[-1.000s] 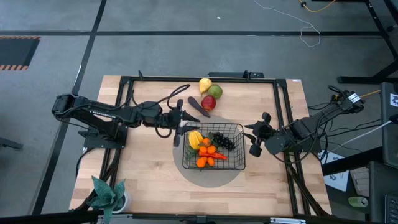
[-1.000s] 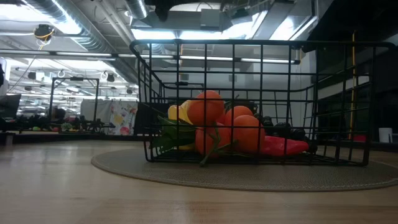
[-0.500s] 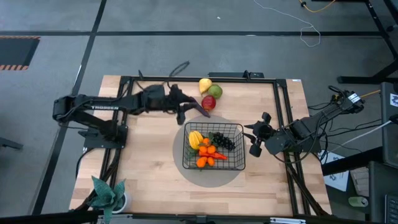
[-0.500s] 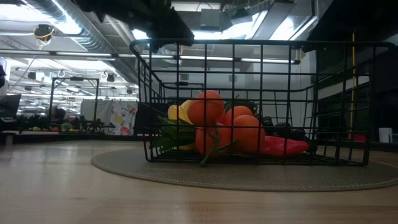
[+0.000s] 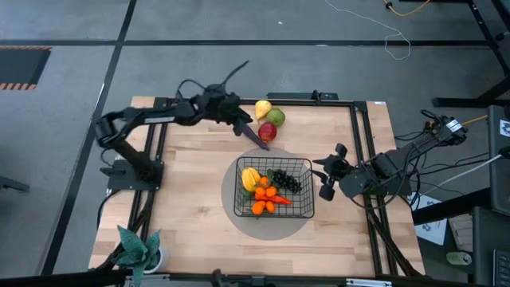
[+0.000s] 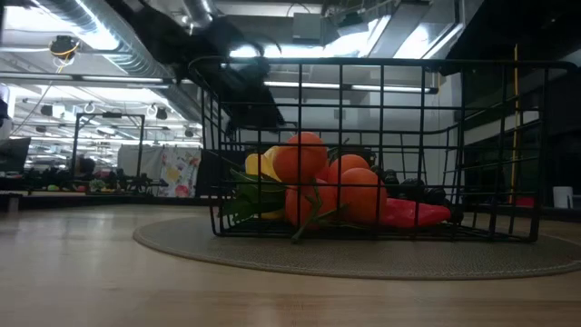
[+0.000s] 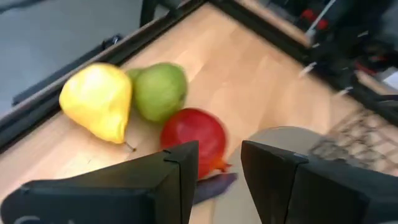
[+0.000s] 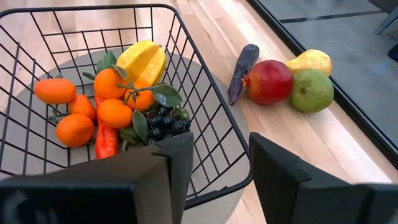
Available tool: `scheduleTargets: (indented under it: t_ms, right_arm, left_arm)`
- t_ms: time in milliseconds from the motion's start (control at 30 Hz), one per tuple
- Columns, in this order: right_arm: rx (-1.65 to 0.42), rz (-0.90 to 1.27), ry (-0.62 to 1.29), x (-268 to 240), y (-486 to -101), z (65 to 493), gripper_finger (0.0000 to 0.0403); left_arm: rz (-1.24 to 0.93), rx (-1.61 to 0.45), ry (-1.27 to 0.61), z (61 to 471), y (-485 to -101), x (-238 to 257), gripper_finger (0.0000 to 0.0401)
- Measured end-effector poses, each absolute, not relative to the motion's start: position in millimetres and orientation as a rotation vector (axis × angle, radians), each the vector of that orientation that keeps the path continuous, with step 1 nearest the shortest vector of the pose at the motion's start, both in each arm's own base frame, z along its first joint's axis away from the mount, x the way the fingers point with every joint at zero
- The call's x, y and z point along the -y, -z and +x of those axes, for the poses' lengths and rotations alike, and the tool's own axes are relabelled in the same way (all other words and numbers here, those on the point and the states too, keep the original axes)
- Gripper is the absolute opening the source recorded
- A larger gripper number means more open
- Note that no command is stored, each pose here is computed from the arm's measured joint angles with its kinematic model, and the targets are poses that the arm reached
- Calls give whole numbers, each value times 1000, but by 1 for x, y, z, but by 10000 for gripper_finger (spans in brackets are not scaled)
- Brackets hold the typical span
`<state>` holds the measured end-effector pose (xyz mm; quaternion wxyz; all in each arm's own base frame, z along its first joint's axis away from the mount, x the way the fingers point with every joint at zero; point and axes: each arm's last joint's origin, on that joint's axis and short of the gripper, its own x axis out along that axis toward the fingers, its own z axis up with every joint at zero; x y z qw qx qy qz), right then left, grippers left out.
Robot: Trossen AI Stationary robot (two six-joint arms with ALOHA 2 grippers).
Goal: Build produce basket
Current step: Put the eggplant into the wire basket
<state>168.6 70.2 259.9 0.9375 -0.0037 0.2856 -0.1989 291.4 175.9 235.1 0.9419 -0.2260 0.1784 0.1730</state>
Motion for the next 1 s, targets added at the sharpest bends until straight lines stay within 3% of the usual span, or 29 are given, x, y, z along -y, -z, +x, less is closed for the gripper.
scheduleTargets:
  t_ms: [200,367,533,833,1000]
  right_arm:
    - [-584,-8,406,-70,-260,169,145]
    - [-586,-7,404,-70,-260,169,145]
    - [-585,-3,406,-70,-260,169,145]
    - [-585,2,405,-70,-260,169,145]
    - [-588,1,400,-70,-260,169,145]
  left_arm:
    - [-461,-468,-374,306,-210,-205,110]
    - [-313,-548,-313,300,-212,-218,110]
    - [-60,-662,-196,304,-205,-206,110]
    - [309,-779,-182,318,-202,-181,110]
    - [402,-809,-184,326,-202,-167,110]
